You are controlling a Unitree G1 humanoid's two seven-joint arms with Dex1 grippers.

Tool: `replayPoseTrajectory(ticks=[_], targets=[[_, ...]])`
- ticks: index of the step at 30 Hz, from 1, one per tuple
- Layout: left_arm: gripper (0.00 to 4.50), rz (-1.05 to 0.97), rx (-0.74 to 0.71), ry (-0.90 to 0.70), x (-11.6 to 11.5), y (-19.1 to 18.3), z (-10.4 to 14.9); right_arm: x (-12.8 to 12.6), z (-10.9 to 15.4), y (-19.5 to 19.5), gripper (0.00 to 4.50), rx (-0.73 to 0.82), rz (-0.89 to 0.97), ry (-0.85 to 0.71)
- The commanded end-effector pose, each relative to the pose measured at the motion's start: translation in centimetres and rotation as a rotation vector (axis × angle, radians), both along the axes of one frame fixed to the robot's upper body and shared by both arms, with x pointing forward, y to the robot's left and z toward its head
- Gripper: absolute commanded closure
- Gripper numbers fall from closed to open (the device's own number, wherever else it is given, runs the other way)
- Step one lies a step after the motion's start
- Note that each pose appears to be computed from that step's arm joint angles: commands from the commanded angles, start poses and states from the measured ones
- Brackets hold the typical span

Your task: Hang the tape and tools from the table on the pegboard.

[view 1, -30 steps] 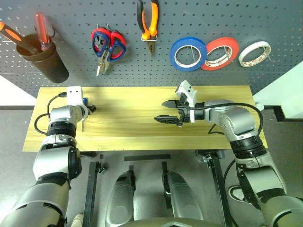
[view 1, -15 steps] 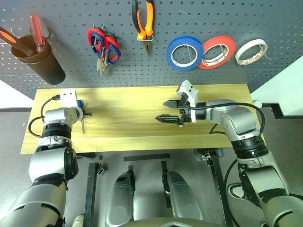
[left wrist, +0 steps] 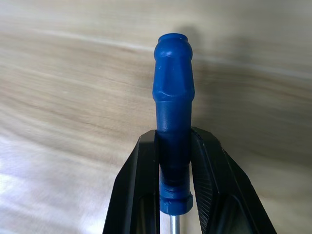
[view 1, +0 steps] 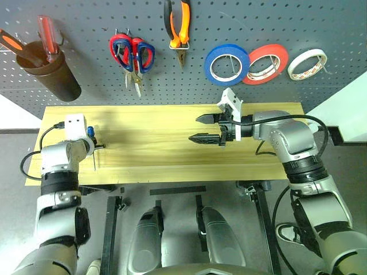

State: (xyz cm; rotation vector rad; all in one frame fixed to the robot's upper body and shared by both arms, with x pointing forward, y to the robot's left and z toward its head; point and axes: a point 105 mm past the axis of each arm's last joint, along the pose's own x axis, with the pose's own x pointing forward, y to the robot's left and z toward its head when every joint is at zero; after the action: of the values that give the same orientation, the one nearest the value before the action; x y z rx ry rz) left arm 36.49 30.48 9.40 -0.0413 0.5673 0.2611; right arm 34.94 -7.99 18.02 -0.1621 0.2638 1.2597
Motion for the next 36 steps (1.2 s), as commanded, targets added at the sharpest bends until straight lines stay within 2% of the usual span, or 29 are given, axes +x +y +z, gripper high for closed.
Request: replayPoseTrajectory(ticks=[1,4,12,22,24,32,36], targets=[[3.97,-0.051,0.025,-0.135,-1.3,-0.8,3.2,-0.6,2.5,-0.1,0.0,0.061,0.062,-0.068],[3.97,-0.087,0.084,-0.248,-2.4,-1.2,5.5,-1.2,3.6,-0.1,0.0,0.098,0.111,-0.098],[3.97,-0.203,0.126,-0.482,-5.1,-3.1,9.0,-1.6,7.9,-0.5,0.0,0.222,0.167,-0.22],[3.97,-0.265,0.153,-0.75,-4.2,-4.6,15.0,-0.8,11.8,-1.5,0.0,0.278,0.154,-0.316],[3.97,-0.285,0.155,-0.779,-4.2,-5.1,15.8,-0.6,12.1,-1.5,0.0,0.284,0.153,-0.325],[3.97,-0.449,0.129,-0.99,-4.7,-8.9,22.0,-0.4,13.1,-2.0,0.0,0.32,0.146,-0.346],[3.97,-0.457,0.179,-1.063,-4.1,-8.8,24.6,-0.2,13.0,-2.0,0.0,0.321,0.137,-0.351]])
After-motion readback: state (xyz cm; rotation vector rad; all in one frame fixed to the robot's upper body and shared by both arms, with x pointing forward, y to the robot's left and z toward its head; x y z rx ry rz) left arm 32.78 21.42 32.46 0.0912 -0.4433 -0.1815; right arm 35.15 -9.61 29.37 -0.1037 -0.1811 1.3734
